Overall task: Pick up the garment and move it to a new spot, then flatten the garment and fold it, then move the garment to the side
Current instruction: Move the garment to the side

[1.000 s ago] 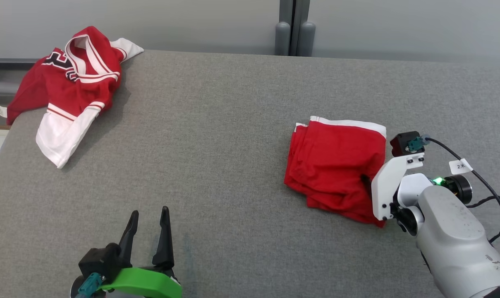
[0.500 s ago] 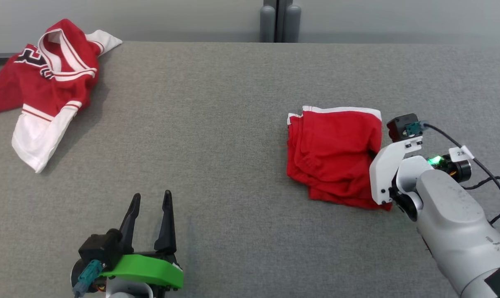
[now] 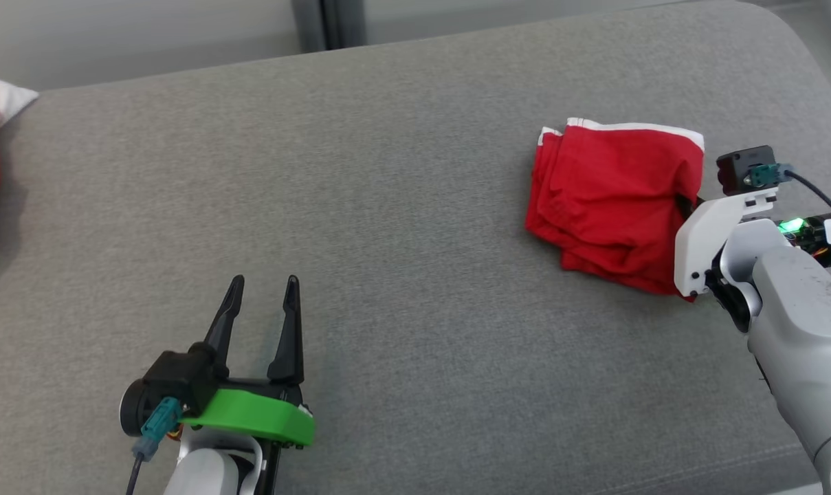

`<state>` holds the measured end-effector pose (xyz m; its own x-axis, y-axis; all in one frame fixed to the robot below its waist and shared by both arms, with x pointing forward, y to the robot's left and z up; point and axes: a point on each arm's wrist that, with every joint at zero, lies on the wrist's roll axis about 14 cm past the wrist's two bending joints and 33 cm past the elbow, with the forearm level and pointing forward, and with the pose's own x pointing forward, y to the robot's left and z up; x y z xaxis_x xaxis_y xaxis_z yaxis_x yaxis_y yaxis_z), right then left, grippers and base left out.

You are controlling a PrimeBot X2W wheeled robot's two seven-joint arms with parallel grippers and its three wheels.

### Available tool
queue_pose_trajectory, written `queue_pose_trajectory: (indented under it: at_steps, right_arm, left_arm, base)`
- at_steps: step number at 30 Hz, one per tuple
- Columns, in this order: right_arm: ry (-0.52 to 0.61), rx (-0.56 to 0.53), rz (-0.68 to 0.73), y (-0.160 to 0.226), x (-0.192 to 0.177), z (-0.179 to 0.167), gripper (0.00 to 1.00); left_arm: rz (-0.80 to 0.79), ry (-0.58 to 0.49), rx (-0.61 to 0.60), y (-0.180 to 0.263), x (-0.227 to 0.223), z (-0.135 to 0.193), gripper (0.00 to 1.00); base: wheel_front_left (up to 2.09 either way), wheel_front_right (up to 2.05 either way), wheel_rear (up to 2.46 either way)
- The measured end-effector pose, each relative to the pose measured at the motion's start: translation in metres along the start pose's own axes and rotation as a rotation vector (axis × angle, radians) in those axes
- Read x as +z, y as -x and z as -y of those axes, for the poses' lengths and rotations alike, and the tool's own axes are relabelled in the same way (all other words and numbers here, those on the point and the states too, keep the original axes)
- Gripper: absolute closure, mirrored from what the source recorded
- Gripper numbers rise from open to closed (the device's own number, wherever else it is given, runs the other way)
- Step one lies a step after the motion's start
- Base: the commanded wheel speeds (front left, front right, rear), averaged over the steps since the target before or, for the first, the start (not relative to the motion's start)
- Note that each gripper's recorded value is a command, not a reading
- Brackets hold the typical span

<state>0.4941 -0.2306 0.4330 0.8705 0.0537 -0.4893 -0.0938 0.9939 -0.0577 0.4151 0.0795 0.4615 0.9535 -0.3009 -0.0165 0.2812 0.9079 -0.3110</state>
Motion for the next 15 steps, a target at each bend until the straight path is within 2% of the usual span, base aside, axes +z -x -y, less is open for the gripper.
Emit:
queue_pose_trajectory:
  at_steps: [7, 15]
  right_arm:
    - [-0.07, -0.122, -0.009, 0.014, -0.021, 0.05, 1.0]
    - [-0.083, -0.198, -0.012, 0.004, -0.02, 0.085, 1.0]
  left_arm:
    - [-0.052, 0.014, -0.128, -0.028, -0.024, 0.034, 0.0]
    - [-0.099, 0.032, -0.161, -0.042, -0.047, 0.039, 0.0]
  base:
    - [0.0, 0.0, 0.0]
    - [0.0, 0.0, 0.0]
